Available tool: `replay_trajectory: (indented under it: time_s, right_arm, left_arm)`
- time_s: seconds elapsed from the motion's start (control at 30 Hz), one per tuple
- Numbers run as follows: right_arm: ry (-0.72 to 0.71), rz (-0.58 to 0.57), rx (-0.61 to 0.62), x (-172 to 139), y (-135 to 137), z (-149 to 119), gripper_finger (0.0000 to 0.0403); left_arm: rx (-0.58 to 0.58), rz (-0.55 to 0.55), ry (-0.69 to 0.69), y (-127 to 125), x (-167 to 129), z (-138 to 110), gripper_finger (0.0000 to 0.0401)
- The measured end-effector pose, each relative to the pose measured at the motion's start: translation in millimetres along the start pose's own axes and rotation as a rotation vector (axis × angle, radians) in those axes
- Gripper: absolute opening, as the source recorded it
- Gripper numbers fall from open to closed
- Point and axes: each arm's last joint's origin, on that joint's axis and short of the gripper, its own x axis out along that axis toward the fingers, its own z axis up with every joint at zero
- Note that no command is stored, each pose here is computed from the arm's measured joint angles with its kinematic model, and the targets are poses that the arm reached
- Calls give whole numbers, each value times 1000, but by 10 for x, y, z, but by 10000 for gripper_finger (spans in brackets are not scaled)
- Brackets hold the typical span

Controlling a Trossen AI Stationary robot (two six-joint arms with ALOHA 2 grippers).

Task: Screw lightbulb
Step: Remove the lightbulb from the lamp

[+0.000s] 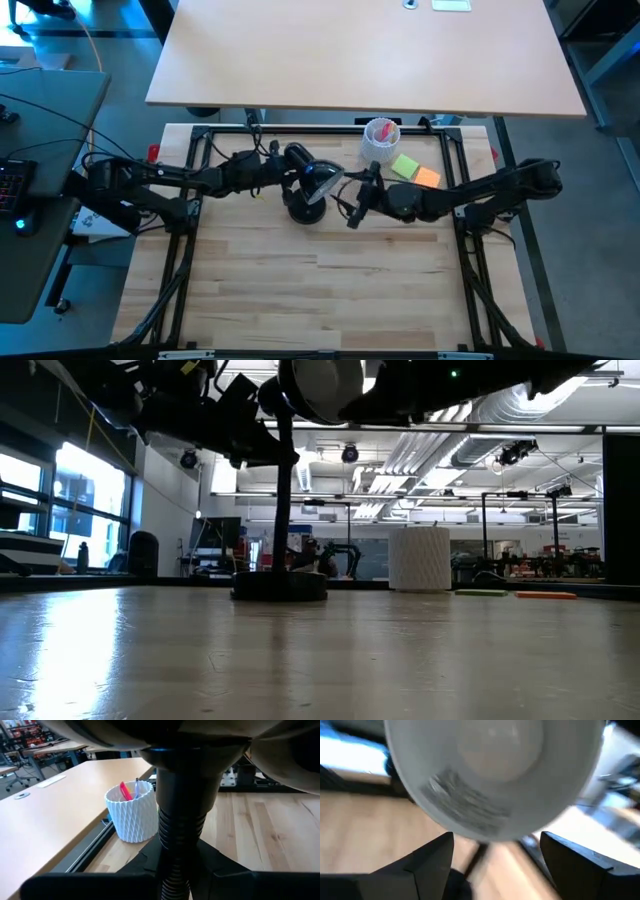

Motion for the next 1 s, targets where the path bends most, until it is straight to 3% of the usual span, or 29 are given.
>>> replay_trajectory:
  time_s: [0.17,0.43,0.6,0.73,1.0]
  right_arm:
    - [29,-87,-81,-176,51,90,296]
    - [-168,134,153,-296,168,297,296]
    - [-213,69,239,-115,183,229,296]
    - [-165,56,352,87,236,148,296]
    - [-132,-176,283,333,255,388,296]
  left_arm:
    - [2,11,12,1,0,-10,47]
    - [1,44,13,11,0,-11,47]
    - [3,50,12,11,0,-11,47]
    - [3,49,12,11,0,-13,47]
    - [1,50,8,11,1,-11,47]
